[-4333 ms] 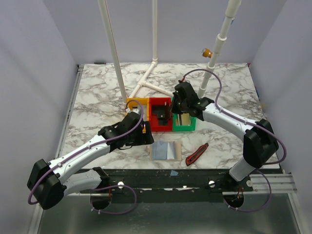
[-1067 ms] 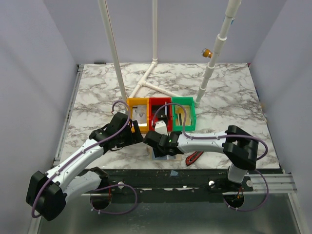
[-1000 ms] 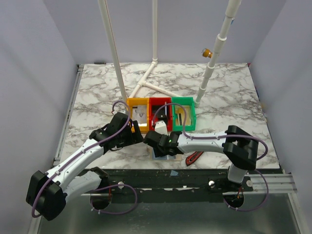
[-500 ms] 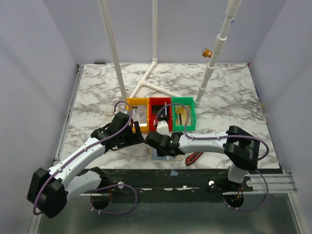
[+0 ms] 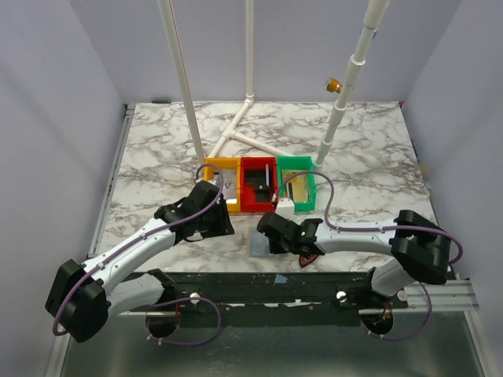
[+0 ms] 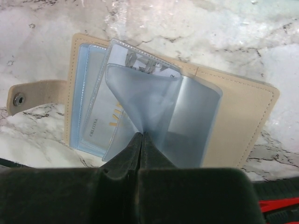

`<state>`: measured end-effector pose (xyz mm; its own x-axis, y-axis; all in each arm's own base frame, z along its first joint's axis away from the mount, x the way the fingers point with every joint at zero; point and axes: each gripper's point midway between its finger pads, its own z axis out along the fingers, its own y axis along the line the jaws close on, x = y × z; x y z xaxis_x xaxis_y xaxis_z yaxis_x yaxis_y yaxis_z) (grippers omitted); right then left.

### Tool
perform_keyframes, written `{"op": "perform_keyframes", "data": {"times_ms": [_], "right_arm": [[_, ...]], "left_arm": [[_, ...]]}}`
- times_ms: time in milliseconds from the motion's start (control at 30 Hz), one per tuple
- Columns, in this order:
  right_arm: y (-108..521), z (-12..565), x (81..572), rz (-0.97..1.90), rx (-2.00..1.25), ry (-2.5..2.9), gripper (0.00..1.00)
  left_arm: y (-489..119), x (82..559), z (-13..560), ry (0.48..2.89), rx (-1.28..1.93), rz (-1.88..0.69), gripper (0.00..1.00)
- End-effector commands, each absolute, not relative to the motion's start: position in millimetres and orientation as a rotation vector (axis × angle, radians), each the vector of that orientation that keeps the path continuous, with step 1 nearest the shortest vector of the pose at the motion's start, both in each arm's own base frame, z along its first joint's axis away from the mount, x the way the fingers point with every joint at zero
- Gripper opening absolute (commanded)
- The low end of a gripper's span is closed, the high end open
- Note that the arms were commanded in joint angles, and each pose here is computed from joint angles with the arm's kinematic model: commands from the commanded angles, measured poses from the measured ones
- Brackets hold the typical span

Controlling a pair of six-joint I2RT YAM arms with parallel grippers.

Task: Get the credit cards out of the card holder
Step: Remove the credit card from the card holder.

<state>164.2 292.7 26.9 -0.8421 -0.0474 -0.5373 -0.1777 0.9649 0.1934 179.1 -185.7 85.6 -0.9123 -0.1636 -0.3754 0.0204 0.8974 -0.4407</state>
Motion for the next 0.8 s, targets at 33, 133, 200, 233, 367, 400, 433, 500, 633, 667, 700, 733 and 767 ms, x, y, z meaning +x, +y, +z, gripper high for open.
{"op": "perform_keyframes", "data": {"times_ms": [33, 133, 200, 233, 367, 400, 433, 500, 633, 667, 700, 733, 767], "right_arm": [[293.2, 30.0, 165.5, 0.494, -0.062, 2.550, 0.01], [292.1, 32.7, 166.6, 0.572, -0.029, 2.540, 0.01], [289.1, 32.4, 166.3, 0.617, -0.012, 2.535, 0.01], [289.5, 33.7, 166.8, 0.648, 0.000, 2.529, 0.01], [285.3, 36.5, 169.5, 0.731, 0.039, 2.512, 0.01], [282.5, 34.8, 168.8, 0.734, 0.046, 2.516, 0.01], [284.6, 38.1, 170.4, 0.764, 0.051, 2.499, 0.01], [283.5, 39.4, 170.3, 0.792, 0.060, 2.489, 0.01], [281.3, 46.0, 171.1, 0.835, 0.074, 2.456, 0.01], [280.9, 47.7, 171.8, 0.843, 0.079, 2.447, 0.01], [279.9, 48.2, 171.9, 0.848, 0.083, 2.443, 0.01], [279.0, 48.3, 172.0, 0.849, 0.088, 2.441, 0.01], [278.2, 48.1, 172.0, 0.849, 0.093, 2.442, 0.01]], "left_arm": [[-218.2, 181.9, 101.3, 2.629, -0.010, -0.704, 0.27], [-231.6, 181.5, 101.9, 2.634, 0.022, -0.719, 0.17], [-241.0, 181.6, 99.3, 2.645, 0.042, -0.732, 0.11], [-245.5, 181.4, 97.3, 2.652, 0.056, -0.732, 0.09], [-264.0, 181.9, 88.8, 2.679, 0.109, -0.739, 0.02], [-267.8, 182.2, 85.3, 2.690, 0.120, -0.739, 0.00], [-272.1, 181.8, 83.3, 2.695, 0.138, -0.744, 0.00], [-279.7, 181.0, 78.3, 2.710, 0.165, -0.743, 0.00], [-293.5, 180.8, 68.9, 2.735, 0.214, -0.749, 0.00], [-297.0, 180.9, 68.1, 2.737, 0.222, -0.756, 0.00], [-299.6, 180.9, 65.0, 2.747, 0.229, -0.757, 0.00], [-301.7, 181.5, 63.0, 2.755, 0.230, -0.754, 0.00], [-302.9, 181.6, 58.8, 2.770, 0.230, -0.748, 0.00]]}}
